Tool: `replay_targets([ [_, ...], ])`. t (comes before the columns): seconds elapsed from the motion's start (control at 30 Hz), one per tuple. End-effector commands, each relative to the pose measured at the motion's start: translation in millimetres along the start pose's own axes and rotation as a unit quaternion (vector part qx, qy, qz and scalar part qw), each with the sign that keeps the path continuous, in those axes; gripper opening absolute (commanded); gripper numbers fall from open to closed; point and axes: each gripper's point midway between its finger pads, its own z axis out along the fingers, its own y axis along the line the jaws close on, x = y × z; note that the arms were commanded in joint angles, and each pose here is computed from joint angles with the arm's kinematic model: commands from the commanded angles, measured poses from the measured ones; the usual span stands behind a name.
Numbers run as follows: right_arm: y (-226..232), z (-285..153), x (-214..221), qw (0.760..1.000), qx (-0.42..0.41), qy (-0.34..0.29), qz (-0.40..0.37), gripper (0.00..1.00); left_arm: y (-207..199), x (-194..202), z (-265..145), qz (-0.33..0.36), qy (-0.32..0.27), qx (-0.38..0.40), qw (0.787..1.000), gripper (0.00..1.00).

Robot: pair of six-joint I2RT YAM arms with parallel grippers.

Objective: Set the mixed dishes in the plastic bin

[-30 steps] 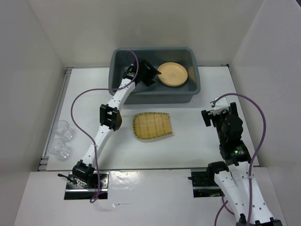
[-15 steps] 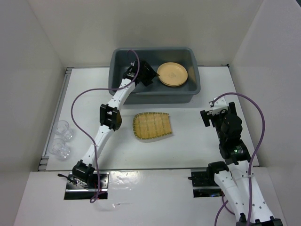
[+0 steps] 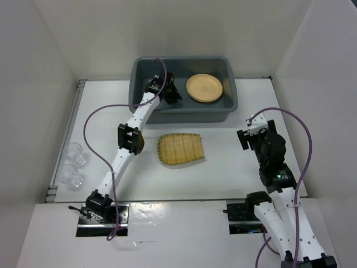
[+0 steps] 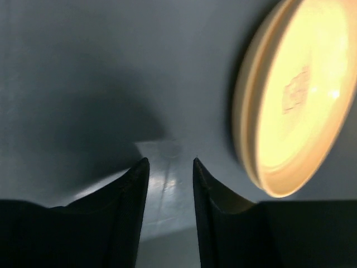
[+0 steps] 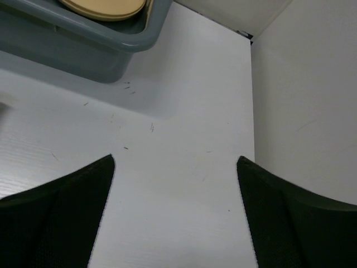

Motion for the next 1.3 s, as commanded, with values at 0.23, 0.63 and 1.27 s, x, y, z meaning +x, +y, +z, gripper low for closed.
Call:
replay_targets([
  [0.23, 15, 115, -109, 0.995, -0.097, -0.004, 0.036, 0.00, 7, -22, -85, 0.119, 0.000, -0.076, 0.990, 0.12],
  [0.63, 110, 225, -84, 0.965, -0.247, 0.073, 0.043, 0.00, 45, -41, -136, 0.154, 0.027, -0.138, 0.978, 0.00],
  [1.27, 200, 324, -61, 0.922, -0.350, 0.163, 0.039, 0.75, 1, -57, -269, 0.206, -0.036, -0.164, 0.964, 0.59],
])
